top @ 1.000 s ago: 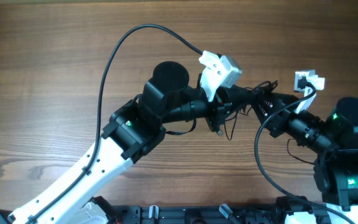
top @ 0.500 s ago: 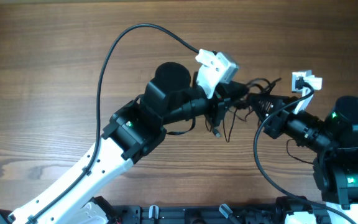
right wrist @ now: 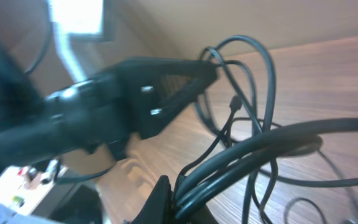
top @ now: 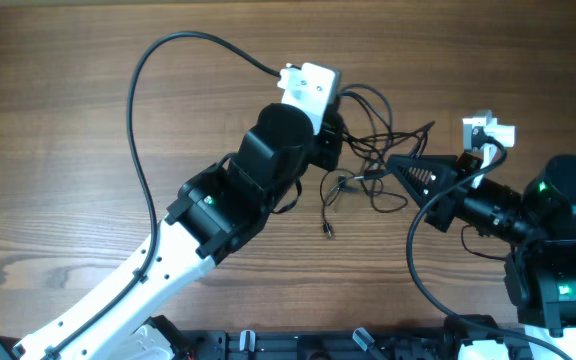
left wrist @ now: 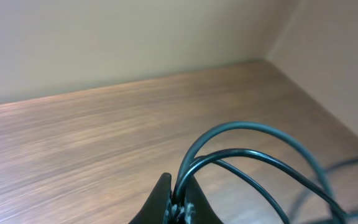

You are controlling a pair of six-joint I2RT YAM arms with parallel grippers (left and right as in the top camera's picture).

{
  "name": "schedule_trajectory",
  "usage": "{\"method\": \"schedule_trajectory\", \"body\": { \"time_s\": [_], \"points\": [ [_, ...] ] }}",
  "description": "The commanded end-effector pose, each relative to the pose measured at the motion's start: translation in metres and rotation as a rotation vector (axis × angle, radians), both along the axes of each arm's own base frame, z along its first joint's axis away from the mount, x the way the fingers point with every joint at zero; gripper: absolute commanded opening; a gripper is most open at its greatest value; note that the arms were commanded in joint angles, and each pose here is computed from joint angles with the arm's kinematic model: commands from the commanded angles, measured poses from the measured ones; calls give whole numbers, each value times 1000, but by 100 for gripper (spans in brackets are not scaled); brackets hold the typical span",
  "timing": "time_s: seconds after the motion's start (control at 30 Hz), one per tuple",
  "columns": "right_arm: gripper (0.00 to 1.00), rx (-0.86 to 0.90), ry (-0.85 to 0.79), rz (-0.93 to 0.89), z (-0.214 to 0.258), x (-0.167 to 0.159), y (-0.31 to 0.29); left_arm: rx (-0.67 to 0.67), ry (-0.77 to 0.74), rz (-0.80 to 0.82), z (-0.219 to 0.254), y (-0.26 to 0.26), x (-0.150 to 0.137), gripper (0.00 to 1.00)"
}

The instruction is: Untangle cables

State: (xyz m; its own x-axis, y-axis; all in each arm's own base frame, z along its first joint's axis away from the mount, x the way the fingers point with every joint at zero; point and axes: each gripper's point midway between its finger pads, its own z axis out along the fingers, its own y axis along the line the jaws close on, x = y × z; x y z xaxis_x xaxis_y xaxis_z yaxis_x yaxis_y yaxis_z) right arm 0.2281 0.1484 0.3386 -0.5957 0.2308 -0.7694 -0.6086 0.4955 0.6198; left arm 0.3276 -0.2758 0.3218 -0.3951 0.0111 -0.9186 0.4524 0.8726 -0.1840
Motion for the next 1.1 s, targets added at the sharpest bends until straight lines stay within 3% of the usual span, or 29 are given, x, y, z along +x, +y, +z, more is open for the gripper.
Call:
{"method": "schedule_trajectory", "body": {
  "time_s": [0.0, 0.37, 0.63, 0.83, 1.07],
  "points": [
    [4, 37, -68, 153, 17, -23, 13, 26, -46, 172, 13, 38, 19, 4],
    [4, 57, -109, 290, 24, -45, 21, 20, -53, 340, 15, 99, 55, 4],
    [4, 53, -83, 293, 17, -43, 21, -76, -137, 312, 43, 94, 64, 4],
    [4, 34, 13, 235, -2, -30, 18, -142, -195, 268, 63, 84, 64, 4],
    [4, -49, 245, 27, -53, 2, 1, -219, -254, 155, 86, 65, 59, 4]
  ]
}}
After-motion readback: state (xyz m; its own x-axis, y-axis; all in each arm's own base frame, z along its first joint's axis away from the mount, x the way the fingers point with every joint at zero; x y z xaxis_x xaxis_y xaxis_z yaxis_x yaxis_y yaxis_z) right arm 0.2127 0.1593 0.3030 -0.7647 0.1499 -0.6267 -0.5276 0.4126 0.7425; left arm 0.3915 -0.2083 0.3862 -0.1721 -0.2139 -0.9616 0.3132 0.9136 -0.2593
